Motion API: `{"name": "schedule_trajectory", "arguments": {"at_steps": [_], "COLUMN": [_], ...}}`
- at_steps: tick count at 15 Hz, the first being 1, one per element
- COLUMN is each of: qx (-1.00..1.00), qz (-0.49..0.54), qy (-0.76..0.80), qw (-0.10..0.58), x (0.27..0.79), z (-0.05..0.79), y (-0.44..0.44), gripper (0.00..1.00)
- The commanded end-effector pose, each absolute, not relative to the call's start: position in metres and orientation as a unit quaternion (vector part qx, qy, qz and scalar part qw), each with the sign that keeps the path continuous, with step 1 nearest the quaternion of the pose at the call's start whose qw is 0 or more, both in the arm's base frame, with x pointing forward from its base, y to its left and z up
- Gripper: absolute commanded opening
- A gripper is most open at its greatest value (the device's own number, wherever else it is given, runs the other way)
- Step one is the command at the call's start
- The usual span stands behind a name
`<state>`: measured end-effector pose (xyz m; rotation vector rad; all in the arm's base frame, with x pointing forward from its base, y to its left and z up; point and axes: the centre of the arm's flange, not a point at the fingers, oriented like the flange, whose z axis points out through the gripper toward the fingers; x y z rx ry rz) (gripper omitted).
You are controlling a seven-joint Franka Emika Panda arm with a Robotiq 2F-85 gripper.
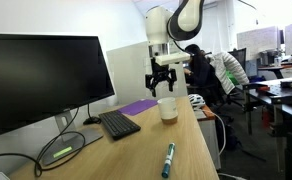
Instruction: Move the white mug to the left side of the desk
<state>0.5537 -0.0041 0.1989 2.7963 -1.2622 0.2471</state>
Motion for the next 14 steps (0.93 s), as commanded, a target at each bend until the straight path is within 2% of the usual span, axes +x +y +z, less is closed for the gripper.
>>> {"name": "schedule_trajectory", "arguments": {"at_steps": [1,4,14], "qx": [0.905,0.902,0.897], "qz": [0.033,-0.012,0.006], "qy": [-0.422,-0.43,-0.439], "qw": [0.043,0.044,0.052], "x": [0.582,0.596,0.615], "z": [0.184,0.178,0.145], "y": [-0.006,-0.011,-0.035], "gripper": [1.0,1.0,1.0]}}
